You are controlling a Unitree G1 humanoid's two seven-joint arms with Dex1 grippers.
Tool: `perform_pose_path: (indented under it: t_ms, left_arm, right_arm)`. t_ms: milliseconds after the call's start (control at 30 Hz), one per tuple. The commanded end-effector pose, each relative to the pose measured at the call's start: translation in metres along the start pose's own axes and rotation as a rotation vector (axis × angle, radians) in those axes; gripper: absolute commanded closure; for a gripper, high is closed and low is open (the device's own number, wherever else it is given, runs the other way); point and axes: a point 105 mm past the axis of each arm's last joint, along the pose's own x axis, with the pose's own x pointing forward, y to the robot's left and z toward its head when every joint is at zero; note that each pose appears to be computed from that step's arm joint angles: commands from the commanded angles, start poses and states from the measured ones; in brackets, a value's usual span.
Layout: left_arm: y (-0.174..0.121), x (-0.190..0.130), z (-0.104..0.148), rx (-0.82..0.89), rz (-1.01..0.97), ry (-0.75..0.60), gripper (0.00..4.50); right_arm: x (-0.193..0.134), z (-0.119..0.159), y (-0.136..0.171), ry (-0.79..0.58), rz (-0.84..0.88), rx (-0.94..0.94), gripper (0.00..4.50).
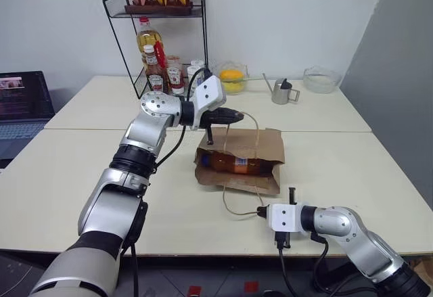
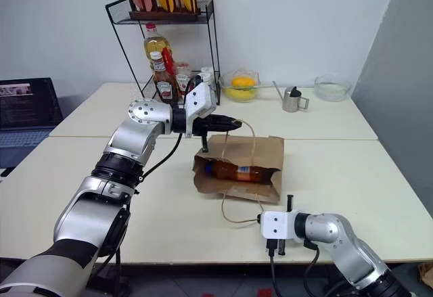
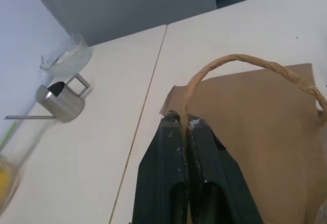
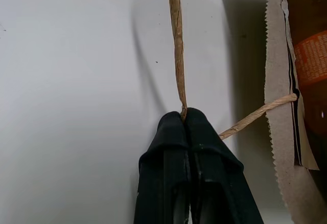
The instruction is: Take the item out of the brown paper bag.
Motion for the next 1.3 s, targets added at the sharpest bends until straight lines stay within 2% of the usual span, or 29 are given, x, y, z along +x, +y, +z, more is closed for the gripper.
perform_pose_path:
  t_ms: [33, 233, 433, 467, 567, 733, 867, 1033, 1167, 1300]
  left_arm:
    - [0.015, -0.004, 0.018, 0.063, 0.064, -0.036, 4.46]
    - [0.035, -0.007, 0.033, 0.068, 0.177, -0.085, 4.46]
    - [0.024, -0.003, 0.033, 0.060, 0.123, -0.107, 4.46]
    - [0.021, -0.002, 0.034, 0.057, 0.108, -0.113, 4.50]
    - [0.013, -0.001, 0.036, 0.049, 0.067, -0.126, 4.50]
    - [0.001, -0.001, 0.038, 0.031, 0.007, -0.133, 4.50]
    - [-0.003, -0.002, 0.038, 0.018, -0.006, -0.136, 4.50]
    - [-0.003, -0.001, 0.038, 0.015, -0.004, -0.135, 4.50]
    - [0.002, 0.000, 0.039, 0.007, 0.021, -0.137, 4.50]
    - [0.007, 0.001, 0.038, 0.011, 0.052, -0.128, 4.50]
  right_arm:
    - [0.001, -0.010, 0.016, 0.037, 0.064, 0.031, 4.50]
    - [-0.008, -0.007, 0.016, 0.033, 0.091, 0.057, 4.50]
    - [-0.018, 0.003, 0.009, 0.018, 0.081, 0.100, 4.50]
    - [-0.020, 0.006, 0.008, 0.007, 0.083, 0.124, 4.08]
    - [-0.030, 0.020, 0.000, -0.038, 0.072, 0.203, 3.30]
    - [-0.052, 0.043, -0.012, -0.102, 0.077, 0.300, 1.53]
    - [-0.074, 0.070, -0.046, -0.225, 0.018, 0.457, 0.07]
    - [-0.085, 0.084, -0.068, -0.311, -0.002, 0.593, 0.02]
    - [-0.061, 0.087, -0.076, -0.309, -0.057, 0.627, 0.02]
    - [-0.037, 0.090, -0.071, -0.300, -0.051, 0.646, 0.02]
